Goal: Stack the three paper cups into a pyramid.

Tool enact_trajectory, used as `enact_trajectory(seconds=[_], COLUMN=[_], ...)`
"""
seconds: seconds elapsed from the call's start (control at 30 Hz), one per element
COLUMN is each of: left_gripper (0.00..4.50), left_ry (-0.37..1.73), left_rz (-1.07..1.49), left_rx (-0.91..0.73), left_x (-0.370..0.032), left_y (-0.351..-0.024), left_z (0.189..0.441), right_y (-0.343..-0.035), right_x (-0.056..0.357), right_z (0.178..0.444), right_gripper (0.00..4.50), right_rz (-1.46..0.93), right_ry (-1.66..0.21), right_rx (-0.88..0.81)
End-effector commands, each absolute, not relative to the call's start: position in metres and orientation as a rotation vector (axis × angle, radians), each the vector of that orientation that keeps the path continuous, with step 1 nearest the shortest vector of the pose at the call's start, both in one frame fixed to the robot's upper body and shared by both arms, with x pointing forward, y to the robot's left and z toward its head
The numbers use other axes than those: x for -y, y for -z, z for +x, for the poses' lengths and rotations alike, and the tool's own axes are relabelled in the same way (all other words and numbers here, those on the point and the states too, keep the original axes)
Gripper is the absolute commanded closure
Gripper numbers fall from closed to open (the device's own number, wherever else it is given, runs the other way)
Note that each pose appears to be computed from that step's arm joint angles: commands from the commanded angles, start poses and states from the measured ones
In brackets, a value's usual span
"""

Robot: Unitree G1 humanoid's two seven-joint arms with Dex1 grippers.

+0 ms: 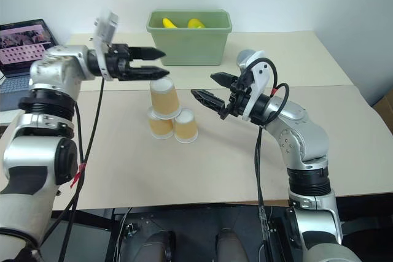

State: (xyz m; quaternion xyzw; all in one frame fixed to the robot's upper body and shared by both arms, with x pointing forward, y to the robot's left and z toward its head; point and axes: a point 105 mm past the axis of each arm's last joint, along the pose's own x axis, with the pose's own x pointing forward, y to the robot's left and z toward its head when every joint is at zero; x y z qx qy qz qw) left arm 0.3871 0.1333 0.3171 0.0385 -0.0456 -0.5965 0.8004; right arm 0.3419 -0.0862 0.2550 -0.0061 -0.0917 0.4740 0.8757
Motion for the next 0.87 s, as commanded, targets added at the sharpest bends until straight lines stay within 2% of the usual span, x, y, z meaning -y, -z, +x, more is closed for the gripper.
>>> enact_trajectory(seconds=[0.03, 0.13, 0.23, 0.3, 0.43, 0.6, 0.67, 0.87], left_gripper=[0.09, 0.09, 0.09, 0.09, 0.09, 0.09, 0.09, 0.09], left_ry=[1.053, 0.650, 0.264, 0.055, -0.240, -0.419, -0.471, -0.559], left_rz=[-0.069, -0.107, -0.167, -0.185, -0.138, -0.151, -0.142, -0.206], left_rx=[0.364, 0.461, 0.448, 0.400, 0.275, 0.178, 0.156, 0.151], left_x=[-0.176, -0.232, -0.292, -0.326, -0.363, -0.385, -0.390, -0.393], left_y=[-0.377, -0.378, -0.350, -0.314, -0.248, -0.189, -0.170, -0.139], left_z=[0.380, 0.391, 0.390, 0.374, 0.335, 0.303, 0.295, 0.290], right_y=[-0.266, -0.264, -0.257, -0.250, -0.230, -0.186, -0.172, -0.156], right_x=[0.084, 0.085, 0.098, 0.115, 0.152, 0.187, 0.184, 0.182], right_z=[0.337, 0.339, 0.350, 0.362, 0.389, 0.419, 0.424, 0.429], right_gripper=[0.00, 0.00, 0.00, 0.00, 0.00, 0.00, 0.00, 0.00], right_rz=[-0.010, -0.010, -0.026, -0.042, -0.087, -0.250, -0.206, -0.168], right_ry=[-1.008, -0.983, -0.879, -0.767, -0.521, -0.231, -0.203, -0.174], right_rx=[0.243, 0.236, 0.204, 0.173, 0.090, -0.045, -0.061, -0.059])
